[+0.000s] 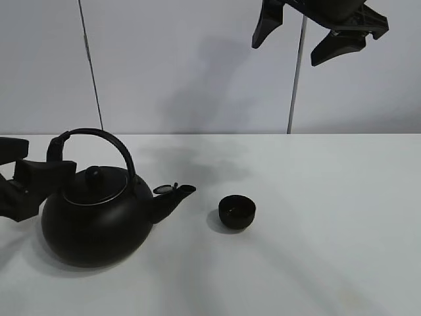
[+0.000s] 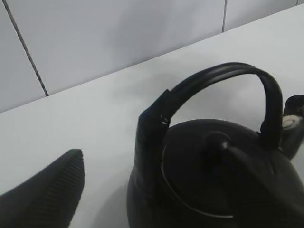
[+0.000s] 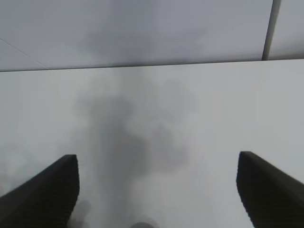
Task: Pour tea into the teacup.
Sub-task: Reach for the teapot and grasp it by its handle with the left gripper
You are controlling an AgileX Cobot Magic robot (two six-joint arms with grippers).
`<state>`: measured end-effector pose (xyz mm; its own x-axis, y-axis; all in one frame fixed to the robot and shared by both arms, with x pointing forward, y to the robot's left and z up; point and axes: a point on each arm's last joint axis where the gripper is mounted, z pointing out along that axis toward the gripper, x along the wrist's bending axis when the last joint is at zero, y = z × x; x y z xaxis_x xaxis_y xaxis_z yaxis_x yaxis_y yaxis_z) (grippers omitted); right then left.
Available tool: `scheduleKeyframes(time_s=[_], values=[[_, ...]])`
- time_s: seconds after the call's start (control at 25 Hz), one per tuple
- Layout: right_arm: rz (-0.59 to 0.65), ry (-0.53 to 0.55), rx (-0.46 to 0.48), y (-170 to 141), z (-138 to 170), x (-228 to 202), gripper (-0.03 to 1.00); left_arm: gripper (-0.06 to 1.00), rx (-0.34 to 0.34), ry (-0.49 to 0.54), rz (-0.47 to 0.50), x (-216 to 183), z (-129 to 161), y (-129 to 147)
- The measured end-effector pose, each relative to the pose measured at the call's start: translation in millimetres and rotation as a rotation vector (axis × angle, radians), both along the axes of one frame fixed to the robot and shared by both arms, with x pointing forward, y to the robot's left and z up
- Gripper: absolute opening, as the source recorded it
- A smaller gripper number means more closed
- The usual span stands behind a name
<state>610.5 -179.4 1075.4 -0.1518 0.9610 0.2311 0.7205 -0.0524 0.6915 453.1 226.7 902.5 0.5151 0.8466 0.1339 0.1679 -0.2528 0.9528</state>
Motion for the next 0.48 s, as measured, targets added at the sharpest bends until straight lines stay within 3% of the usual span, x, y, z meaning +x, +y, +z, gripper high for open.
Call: scheduleKeyframes(time_s=[0.28,0.48], values=[[0.000,0.000,0.000,0,0,0,0.62,0.57,-0.010,-0.040,0.001,12,5,-3],[0.000,0.000,0.000,0,0,0,0.62,0.57,-0.003,-0.004,0.003,18,-6,-4]])
